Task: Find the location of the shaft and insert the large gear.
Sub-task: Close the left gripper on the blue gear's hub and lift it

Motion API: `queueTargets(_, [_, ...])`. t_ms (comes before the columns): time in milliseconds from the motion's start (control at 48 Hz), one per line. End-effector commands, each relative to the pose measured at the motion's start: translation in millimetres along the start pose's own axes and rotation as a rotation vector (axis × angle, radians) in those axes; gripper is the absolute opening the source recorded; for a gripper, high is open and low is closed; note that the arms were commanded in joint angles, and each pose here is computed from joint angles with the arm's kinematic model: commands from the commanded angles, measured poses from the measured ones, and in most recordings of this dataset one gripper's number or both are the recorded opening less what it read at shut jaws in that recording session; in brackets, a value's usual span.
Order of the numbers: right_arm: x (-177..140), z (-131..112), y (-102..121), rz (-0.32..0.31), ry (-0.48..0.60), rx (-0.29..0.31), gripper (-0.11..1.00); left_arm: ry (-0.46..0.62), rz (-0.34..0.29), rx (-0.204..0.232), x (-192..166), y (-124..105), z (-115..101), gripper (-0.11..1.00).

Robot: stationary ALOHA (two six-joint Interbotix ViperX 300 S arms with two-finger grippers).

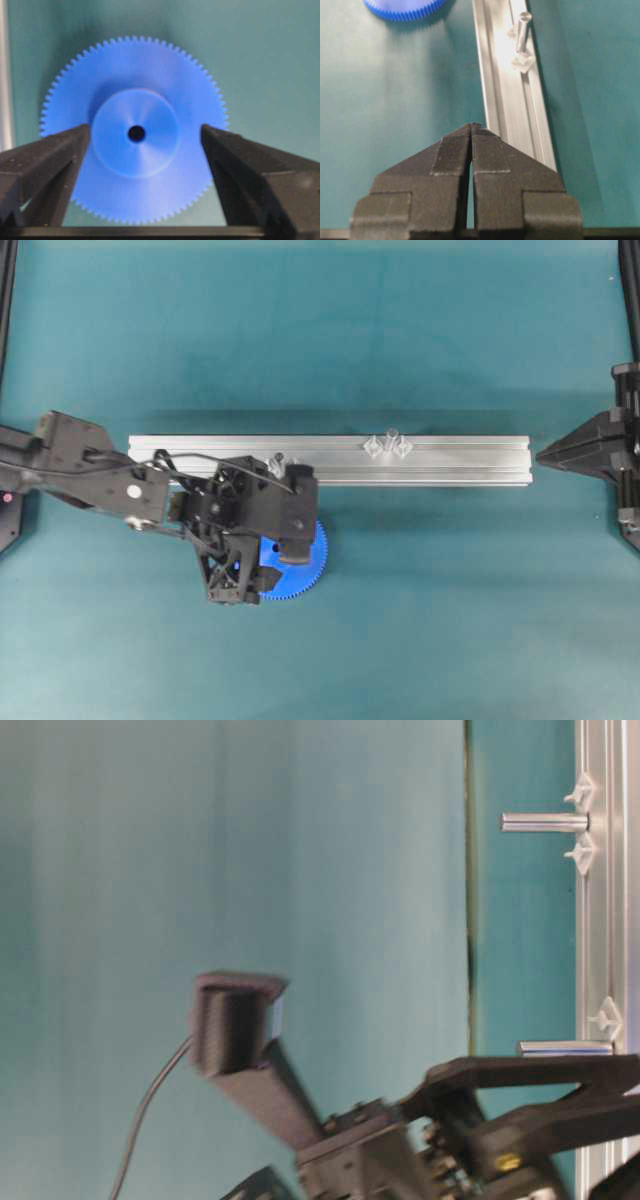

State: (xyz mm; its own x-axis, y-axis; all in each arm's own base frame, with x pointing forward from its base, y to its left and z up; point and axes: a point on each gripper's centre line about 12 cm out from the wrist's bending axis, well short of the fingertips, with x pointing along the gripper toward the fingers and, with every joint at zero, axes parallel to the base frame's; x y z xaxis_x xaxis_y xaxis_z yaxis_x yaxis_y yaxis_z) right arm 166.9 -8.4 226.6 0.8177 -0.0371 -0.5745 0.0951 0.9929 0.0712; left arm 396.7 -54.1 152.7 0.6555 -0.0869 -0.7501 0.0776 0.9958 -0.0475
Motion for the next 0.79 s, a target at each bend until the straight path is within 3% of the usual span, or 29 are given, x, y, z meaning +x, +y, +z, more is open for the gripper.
queueTargets(0, [-1.2, 3.0, 0.1, 0.0, -0.012, 0.013, 0.01, -0.021, -0.004, 0.023, -2.0, -2.6, 11.4, 0.94])
queueTargets(250, [-1.7, 0.4, -0.1, 0.001, -0.014, 0.031, 0.01, 0.043, 0.001, 0.042, 8.0, -1.8, 0.9, 0.94])
queueTargets(770, [-3.2, -2.4, -0.3, 0.001, -0.02, 0.042, 0.01, 0.08, 0.004, 0.033, 19.9, -0.7, -5.4, 0.94])
